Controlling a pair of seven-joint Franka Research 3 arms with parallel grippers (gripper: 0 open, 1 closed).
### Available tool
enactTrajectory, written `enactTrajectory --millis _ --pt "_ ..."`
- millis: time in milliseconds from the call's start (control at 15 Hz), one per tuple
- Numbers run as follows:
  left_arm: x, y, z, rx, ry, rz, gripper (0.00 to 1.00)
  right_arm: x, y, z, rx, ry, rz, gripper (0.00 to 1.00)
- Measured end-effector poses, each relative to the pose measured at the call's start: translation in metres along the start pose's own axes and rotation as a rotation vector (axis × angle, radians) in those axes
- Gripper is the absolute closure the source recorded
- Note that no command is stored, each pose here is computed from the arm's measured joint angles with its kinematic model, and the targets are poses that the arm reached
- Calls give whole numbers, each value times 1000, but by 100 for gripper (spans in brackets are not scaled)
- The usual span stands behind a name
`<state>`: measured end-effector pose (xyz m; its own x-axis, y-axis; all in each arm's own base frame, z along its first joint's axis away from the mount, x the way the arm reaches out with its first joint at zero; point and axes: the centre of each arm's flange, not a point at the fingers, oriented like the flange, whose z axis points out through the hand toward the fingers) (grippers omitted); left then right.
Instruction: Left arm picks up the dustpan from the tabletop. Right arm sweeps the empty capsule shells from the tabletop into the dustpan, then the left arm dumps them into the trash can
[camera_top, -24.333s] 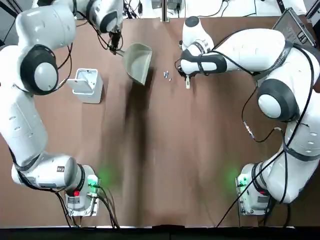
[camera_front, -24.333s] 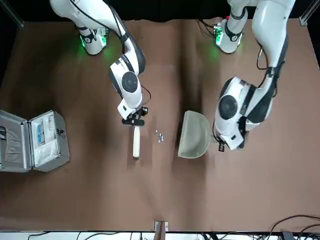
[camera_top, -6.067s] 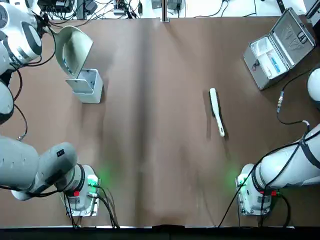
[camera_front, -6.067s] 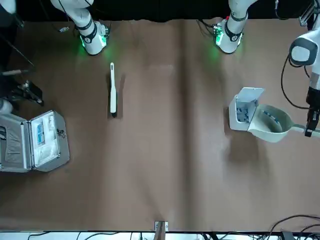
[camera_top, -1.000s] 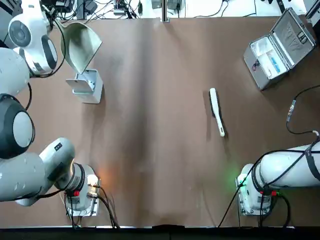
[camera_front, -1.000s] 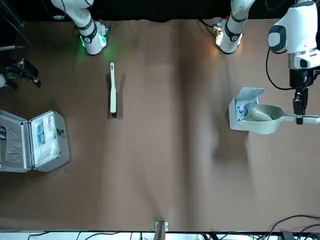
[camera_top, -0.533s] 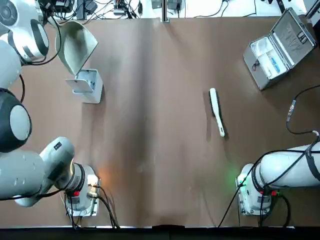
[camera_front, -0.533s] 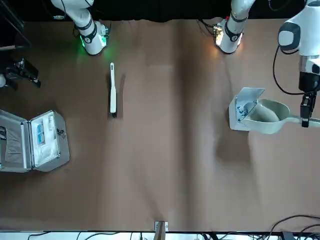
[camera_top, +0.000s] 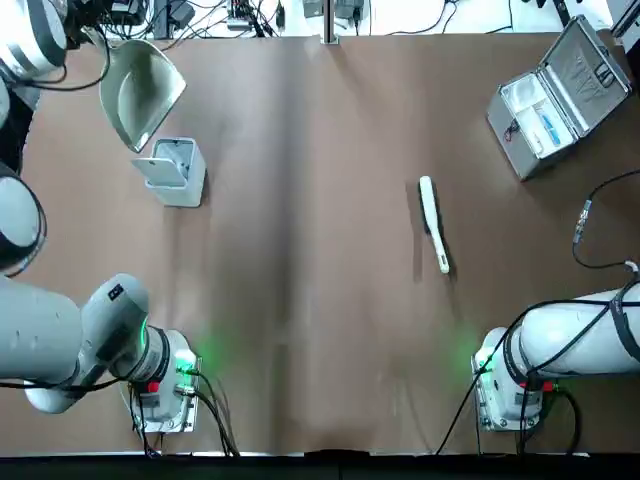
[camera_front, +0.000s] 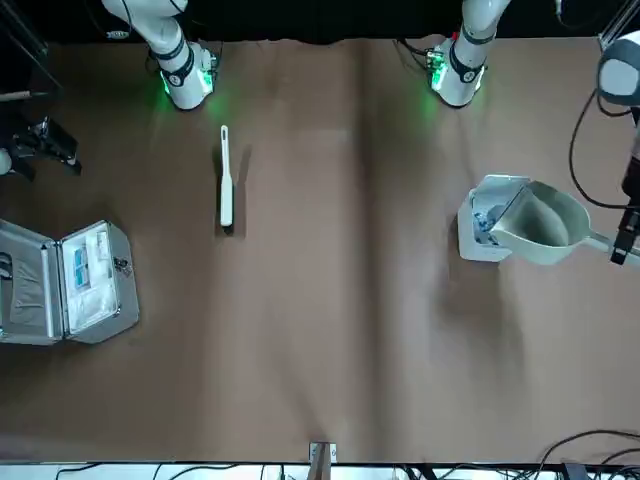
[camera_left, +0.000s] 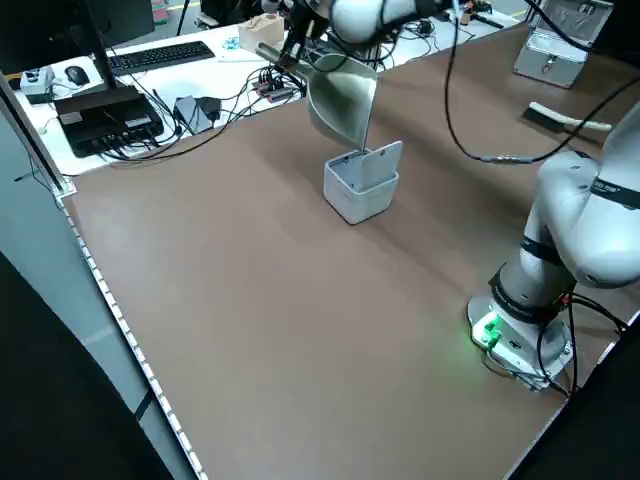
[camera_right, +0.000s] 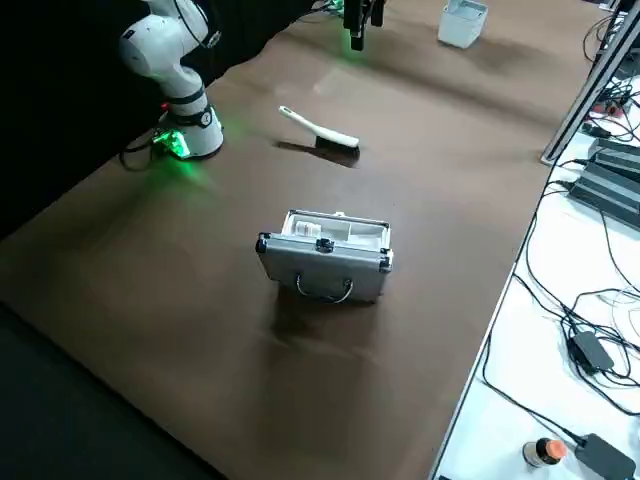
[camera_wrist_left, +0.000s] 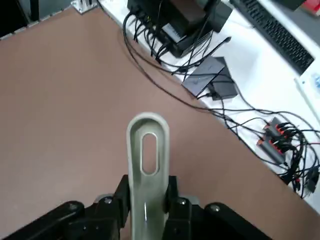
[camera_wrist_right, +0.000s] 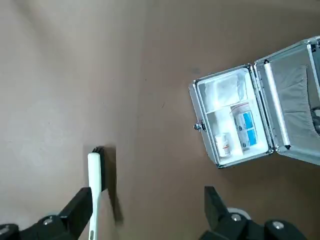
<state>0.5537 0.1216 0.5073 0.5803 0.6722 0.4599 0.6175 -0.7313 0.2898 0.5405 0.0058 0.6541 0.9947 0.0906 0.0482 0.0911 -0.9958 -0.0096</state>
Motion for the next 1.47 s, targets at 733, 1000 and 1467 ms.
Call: enactTrajectory --millis 733,1000,1467 --pt "80 6 27 113 -180 -42 67 0 0 0 0 -1 0 1" --pt "85 27 45 178 -172 -95 67 0 -2 0 0 -1 -3 1" --pt "100 6 114 287 -150 -327 67 0 -1 1 0 -2 -3 1"
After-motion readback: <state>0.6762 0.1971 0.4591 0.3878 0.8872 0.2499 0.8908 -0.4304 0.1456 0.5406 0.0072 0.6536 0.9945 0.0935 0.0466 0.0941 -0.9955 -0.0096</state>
